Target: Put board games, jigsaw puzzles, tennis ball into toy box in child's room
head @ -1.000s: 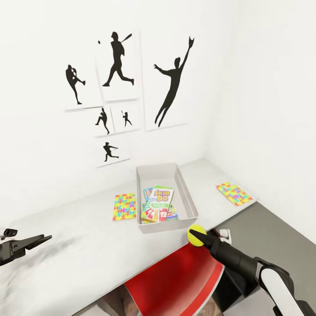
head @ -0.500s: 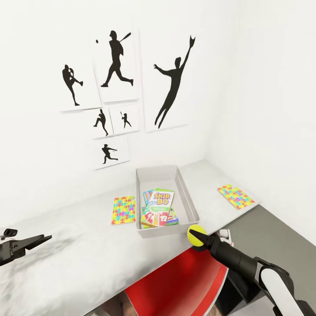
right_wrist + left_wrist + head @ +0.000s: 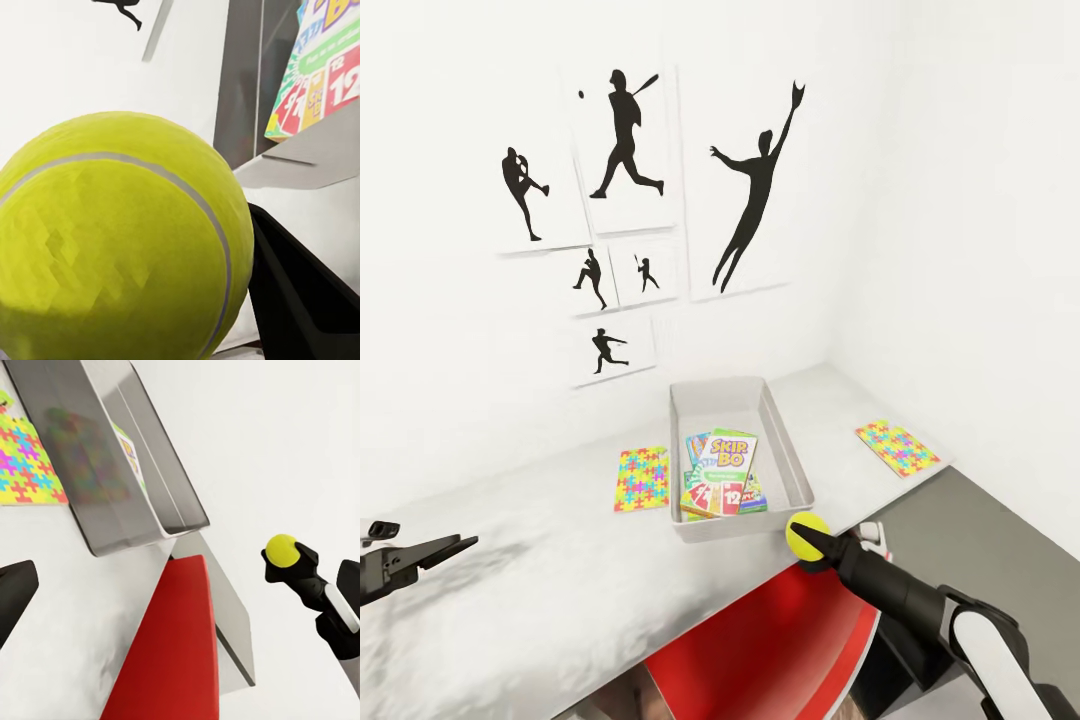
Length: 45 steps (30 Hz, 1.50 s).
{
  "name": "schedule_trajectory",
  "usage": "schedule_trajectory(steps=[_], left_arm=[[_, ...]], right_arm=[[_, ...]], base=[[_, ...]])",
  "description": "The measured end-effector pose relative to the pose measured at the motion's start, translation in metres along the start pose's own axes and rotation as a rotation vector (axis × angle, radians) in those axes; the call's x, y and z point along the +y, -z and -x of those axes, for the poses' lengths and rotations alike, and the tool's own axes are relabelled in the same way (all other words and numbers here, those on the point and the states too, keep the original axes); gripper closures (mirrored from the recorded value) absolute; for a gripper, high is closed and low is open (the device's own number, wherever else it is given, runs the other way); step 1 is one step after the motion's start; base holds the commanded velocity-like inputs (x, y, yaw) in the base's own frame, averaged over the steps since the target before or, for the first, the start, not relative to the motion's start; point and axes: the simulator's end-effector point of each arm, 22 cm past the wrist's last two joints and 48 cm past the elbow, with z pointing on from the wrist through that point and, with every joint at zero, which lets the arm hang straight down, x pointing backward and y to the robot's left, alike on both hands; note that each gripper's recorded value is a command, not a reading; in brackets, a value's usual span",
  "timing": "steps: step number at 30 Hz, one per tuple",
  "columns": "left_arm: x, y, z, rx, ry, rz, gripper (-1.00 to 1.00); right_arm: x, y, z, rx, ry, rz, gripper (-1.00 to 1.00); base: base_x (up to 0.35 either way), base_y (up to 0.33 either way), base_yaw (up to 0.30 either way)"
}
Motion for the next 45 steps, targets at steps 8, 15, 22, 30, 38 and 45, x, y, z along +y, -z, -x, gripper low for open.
schedule_trajectory(steps=[8, 15, 22, 30, 38, 45], left_arm=[[0.0, -0.003, -0.002, -0.001, 0.002, -0.006, -1.0], [0.0, -0.003, -0.001, -0.001, 0.002, -0.007, -1.0], [0.0, -0.003, -0.002, -0.001, 0.003, -0.005, -1.0], [0.0, -0.003, -0.002, -0.001, 0.003, -0.005, -1.0], [0.001, -0.003, -0.002, -0.001, 0.004, -0.003, -1.0], [0.001, -0.003, -0.002, -0.001, 0.004, -0.002, -1.0]], right_arm=[[0.006, -0.02, 0.027, 0.061, 0.051, -0.062, 1.0], [0.04, -0.07, 0.109, 0.058, 0.182, -0.167, 1.0], [-0.005, -0.108, 0.148, 0.089, 0.116, -0.363, 1.0], [-0.017, -0.121, 0.177, 0.108, 0.231, -0.654, 1.0], [-0.002, -0.139, 0.17, 0.149, 0.439, -0.927, 1.0], [-0.01, -0.134, 0.171, 0.156, 0.448, -0.962, 1.0]], base=[[0.0, 0.0, 0.0], [0.0, 0.0, 0.0], [0.0, 0.0, 0.0], [0.0, 0.0, 0.0], [0.0, 0.0, 0.0], [0.0, 0.0, 0.0]])
